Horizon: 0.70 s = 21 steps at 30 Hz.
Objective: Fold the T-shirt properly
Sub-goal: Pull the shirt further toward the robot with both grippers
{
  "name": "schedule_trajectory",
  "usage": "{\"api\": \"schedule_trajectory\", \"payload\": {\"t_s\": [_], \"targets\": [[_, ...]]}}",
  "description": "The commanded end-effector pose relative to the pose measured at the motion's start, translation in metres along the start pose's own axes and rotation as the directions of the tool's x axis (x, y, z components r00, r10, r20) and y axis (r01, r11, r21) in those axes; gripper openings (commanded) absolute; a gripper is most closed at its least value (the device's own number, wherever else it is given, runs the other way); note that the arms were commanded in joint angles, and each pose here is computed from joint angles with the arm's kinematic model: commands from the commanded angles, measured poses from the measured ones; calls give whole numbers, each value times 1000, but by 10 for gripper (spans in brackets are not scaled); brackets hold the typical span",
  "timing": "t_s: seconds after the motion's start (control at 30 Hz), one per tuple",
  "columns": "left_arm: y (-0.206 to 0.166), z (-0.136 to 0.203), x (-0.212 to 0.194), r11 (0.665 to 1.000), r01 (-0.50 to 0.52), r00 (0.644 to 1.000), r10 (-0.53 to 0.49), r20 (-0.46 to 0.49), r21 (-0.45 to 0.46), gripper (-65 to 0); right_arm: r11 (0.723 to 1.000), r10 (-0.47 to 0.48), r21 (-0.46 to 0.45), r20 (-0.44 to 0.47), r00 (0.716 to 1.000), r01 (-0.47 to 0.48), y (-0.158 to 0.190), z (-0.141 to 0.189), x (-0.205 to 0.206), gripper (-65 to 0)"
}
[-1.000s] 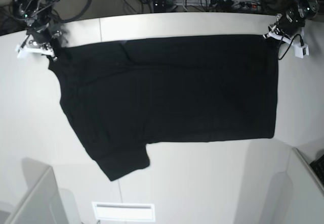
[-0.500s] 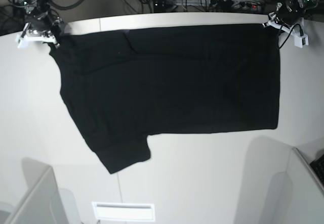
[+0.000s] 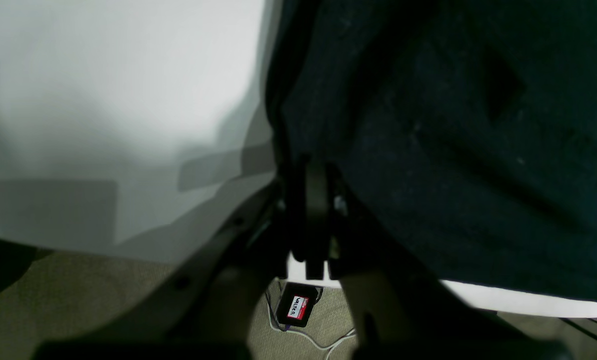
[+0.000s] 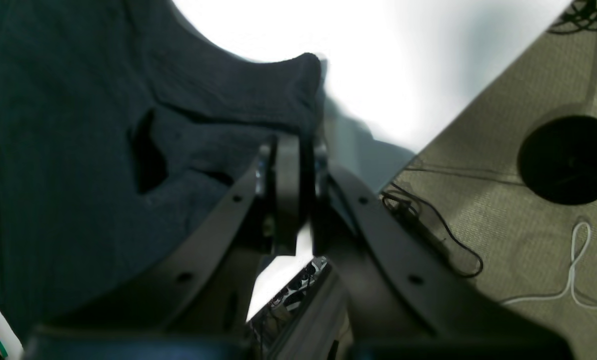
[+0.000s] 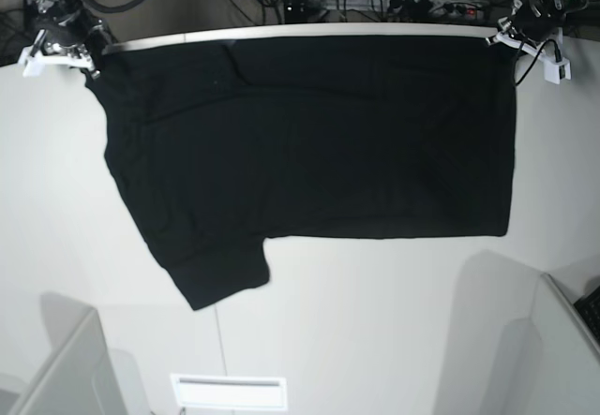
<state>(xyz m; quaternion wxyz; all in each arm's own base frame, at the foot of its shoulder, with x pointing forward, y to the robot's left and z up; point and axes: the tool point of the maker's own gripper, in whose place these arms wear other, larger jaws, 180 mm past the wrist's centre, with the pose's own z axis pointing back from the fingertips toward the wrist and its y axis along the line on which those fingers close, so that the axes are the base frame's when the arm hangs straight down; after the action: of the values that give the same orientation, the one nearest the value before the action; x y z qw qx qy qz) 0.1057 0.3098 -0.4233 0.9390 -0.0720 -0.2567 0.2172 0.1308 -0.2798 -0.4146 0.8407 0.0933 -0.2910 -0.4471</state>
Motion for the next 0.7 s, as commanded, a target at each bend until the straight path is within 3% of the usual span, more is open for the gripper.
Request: {"api": "schedule_trajectory", "payload": {"t_s": [0.0,0.33,0.37,0.47,0.5,0.57,0.67], "targets": [[4,5,3,1000,18,1000,-18,4,15,-650,1000,16,9,34,999,-16,3,4,10,-650],[5,6,4,1000,17,1000,-17,6,17,-650,1000,14,7,39,999,-15,2,5,10,-650],[5,6,4,1000,17,1000,-17,6,17,-597,1000,12,8,38,999,-12,2,5,9,-617],[5,6,4,1000,17,1000,-17,6,17,-403,1000,-11,-2,46,999,11,-3,6,9,-411],[5,6,4,1000,17,1000,-17,6,17,-352,1000,-27,-12,57,998,28,-7,8,10,-371],[6,6,4,1000,16,1000,-16,7,18,-278,998,-45,-29,73,996,47,-16,12,14,-360],[22,15,11,998,-12,999,9,40,59,-244,997,-56,-45,92,994,60,-23,16,19,-354]]}}
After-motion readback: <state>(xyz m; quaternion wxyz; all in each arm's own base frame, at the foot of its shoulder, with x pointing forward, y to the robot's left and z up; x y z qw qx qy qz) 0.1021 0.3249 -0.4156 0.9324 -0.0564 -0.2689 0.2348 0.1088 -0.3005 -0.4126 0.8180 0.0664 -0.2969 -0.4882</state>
